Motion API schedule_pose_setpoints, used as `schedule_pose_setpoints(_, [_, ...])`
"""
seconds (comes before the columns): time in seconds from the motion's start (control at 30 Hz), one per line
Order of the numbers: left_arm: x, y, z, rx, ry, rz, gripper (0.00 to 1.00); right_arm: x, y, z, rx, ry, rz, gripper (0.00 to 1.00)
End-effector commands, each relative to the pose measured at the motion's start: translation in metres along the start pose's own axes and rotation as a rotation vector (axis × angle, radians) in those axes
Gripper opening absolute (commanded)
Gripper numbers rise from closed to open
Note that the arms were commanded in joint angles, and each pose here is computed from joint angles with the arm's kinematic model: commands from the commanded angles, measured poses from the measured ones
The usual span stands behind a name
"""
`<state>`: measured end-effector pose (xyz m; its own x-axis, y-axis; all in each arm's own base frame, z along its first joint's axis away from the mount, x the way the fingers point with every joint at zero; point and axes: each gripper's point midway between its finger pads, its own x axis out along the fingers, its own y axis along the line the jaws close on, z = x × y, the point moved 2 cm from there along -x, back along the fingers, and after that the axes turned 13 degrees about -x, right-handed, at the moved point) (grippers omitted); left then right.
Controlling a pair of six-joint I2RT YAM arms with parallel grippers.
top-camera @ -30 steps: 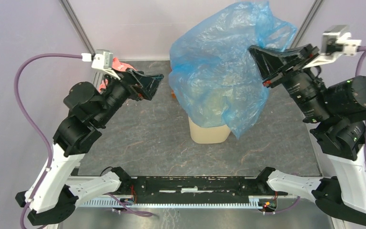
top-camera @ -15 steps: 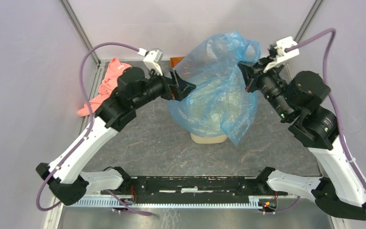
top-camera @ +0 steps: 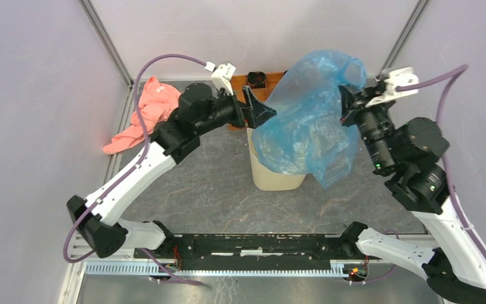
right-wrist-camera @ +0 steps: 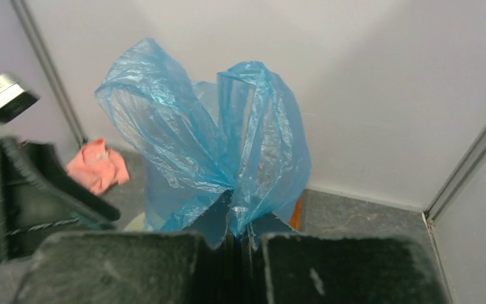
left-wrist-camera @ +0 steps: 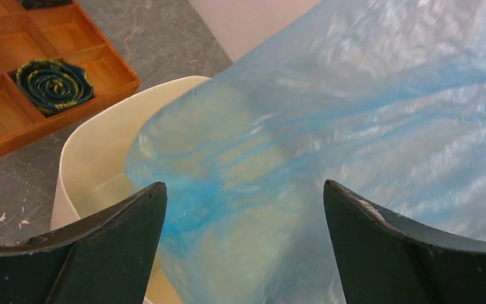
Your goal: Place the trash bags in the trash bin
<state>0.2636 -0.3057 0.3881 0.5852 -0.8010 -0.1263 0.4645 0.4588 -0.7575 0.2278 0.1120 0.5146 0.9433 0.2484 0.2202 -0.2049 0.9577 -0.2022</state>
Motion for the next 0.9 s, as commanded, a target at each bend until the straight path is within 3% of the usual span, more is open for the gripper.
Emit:
schedule_pose_setpoints(0.0, [0.03, 0.013, -0.012, -0.047, 0.059, 0.018, 0.97, 0.014, 0.034, -0.016, -0.084, -0.006, 0.145, 0.05])
schedule_pose_setpoints(0.13, [0.036, 0.037, -0.015, 0.019, 0.063, 0.125, 1.0, 0.037, 0.061, -0.043, -0.212, 0.143, 0.25, 0.04])
schedule_pose_setpoints(0.33, [-0.008, 0.037, 0.018, 0.231, -0.049, 0.232, 1.0, 0.054, 0.054, -0.069, -0.204, 0.269, 0.104, 0.01])
schedule_pose_setpoints(0.5, [-0.035, 0.003, 0.004, 0.321, 0.007, 0.02, 1.0, 0.073, 0.049, -0.074, -0.112, 0.306, -0.047, 0.0])
schedule_pose_setpoints(0.7, [-0.045, -0.022, -0.04, 0.261, 0.17, -0.211, 1.0, 0.087, 0.021, -0.059, -0.154, 0.315, -0.225, 0.0])
schedule_pose_setpoints(0.87, [-0.052, -0.044, -0.061, 0.23, 0.191, -0.341, 0.99, 0.085, 0.004, -0.047, -0.17, 0.288, -0.3, 0.0])
